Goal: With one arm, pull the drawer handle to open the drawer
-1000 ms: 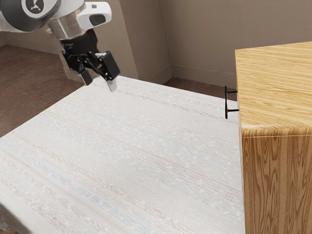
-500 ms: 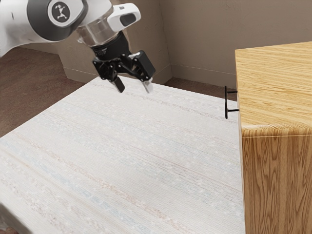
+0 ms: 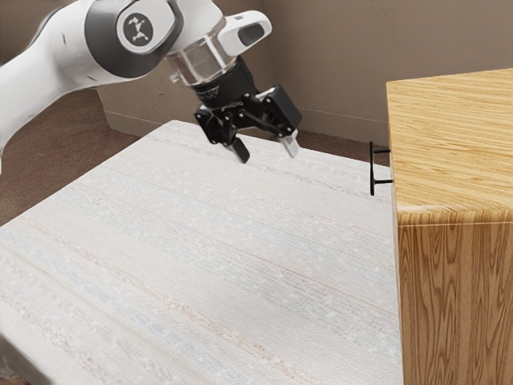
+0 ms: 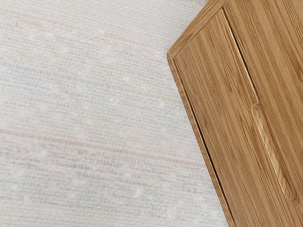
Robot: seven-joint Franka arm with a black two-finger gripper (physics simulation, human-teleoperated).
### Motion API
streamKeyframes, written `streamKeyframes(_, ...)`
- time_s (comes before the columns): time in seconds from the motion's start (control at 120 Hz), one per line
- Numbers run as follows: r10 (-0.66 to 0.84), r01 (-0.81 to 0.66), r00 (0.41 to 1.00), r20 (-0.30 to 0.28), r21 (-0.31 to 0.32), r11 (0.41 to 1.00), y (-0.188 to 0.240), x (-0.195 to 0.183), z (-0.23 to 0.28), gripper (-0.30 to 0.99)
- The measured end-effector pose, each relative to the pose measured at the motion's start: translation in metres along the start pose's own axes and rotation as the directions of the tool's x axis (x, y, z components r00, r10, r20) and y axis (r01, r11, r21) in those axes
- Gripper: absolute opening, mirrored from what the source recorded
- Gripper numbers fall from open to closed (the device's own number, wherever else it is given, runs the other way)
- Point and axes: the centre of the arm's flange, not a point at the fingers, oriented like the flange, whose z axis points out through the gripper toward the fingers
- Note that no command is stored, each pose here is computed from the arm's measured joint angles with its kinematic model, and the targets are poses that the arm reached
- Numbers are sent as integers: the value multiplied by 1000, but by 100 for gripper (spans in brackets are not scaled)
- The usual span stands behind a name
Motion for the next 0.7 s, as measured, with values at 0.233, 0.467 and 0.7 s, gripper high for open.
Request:
streamKeyframes(0.233,8,-7,1000,25,-43,999,28,7,26,69)
streamKeyframes(0.467,12,-11,1000,9,-96,995,48,8,32,69)
streamKeyframes(0.7,-6,4,1000,-15,-135,991,57,18,48,69)
